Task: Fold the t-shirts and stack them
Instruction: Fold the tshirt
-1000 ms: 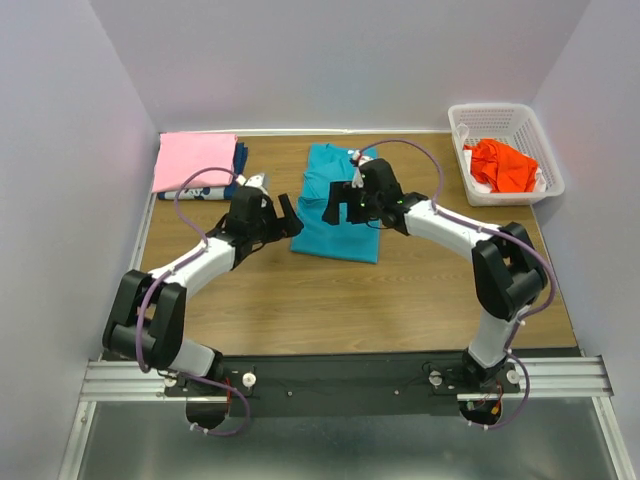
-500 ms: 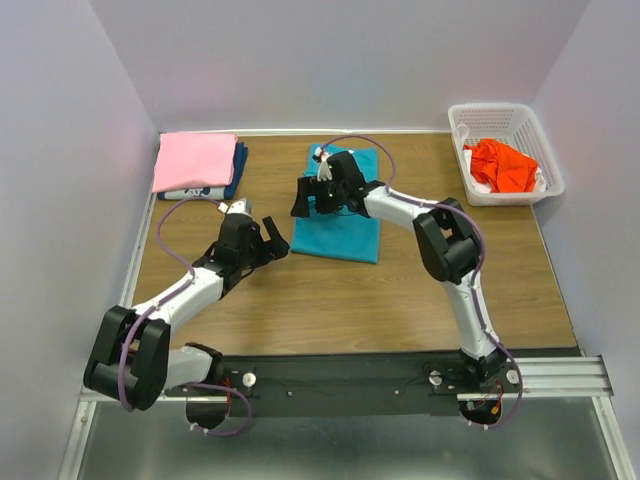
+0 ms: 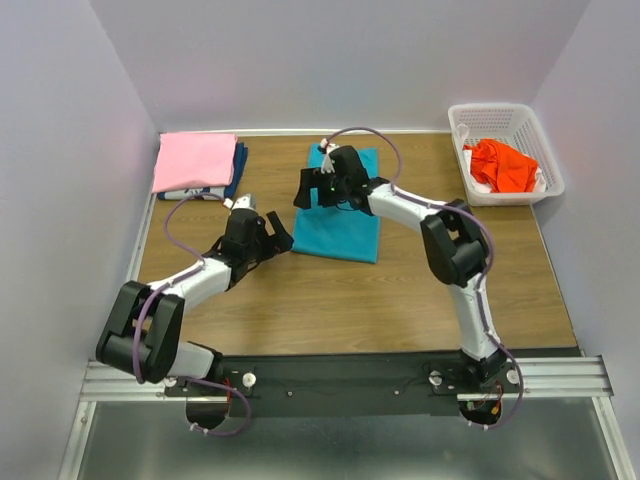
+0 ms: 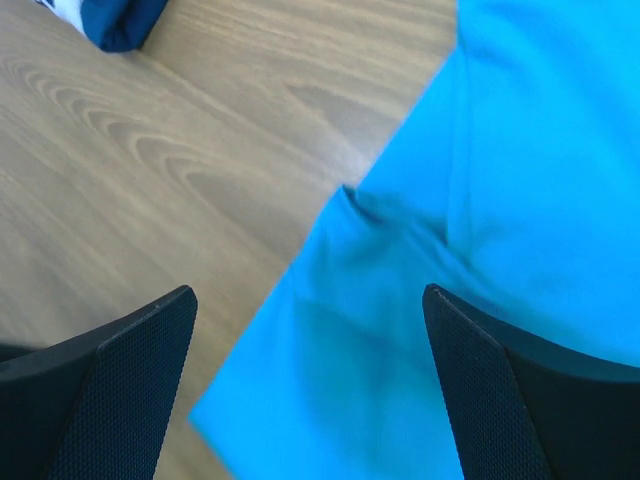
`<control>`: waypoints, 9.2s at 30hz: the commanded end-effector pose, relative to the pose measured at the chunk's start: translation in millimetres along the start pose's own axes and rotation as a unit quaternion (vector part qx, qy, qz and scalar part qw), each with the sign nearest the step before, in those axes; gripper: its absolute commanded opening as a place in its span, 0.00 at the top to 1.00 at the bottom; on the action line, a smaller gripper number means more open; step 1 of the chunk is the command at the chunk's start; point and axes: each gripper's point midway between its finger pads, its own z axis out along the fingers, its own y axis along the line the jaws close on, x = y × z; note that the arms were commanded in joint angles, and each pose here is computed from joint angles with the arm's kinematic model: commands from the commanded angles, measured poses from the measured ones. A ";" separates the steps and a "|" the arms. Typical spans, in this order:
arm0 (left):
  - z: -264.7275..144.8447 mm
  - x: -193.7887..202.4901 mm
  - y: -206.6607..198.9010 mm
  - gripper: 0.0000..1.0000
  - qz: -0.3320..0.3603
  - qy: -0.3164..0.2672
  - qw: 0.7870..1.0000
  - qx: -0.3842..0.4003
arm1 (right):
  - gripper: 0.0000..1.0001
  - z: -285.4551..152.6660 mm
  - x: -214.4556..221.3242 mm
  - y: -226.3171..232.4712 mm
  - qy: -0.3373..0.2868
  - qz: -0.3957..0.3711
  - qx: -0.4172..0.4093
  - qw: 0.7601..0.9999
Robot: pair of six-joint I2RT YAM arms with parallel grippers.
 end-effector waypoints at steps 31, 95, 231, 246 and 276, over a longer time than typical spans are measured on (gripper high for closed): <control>44.6 39.0 -10.6 0.95 0.001 0.089 0.994 0.056 | 0.00 -229.5 96.6 -68.2 -0.090 0.161 0.257 0.949; -131.0 -44.6 -1.8 1.00 -0.104 -0.156 0.982 0.023 | 0.99 -306.0 174.4 148.8 0.221 0.139 -0.304 0.916; 229.1 -40.0 -127.4 0.06 0.063 0.073 0.994 0.060 | 0.00 -104.9 63.3 -160.8 0.074 0.170 0.092 0.978; 72.2 -14.4 -99.0 0.05 0.064 0.009 0.998 0.029 | 0.00 -178.7 100.4 -84.1 0.064 0.139 0.116 0.981; 114.6 -2.2 -58.6 0.02 0.068 0.038 0.997 -0.013 | 0.00 -126.8 98.0 -117.0 0.056 0.194 0.152 0.967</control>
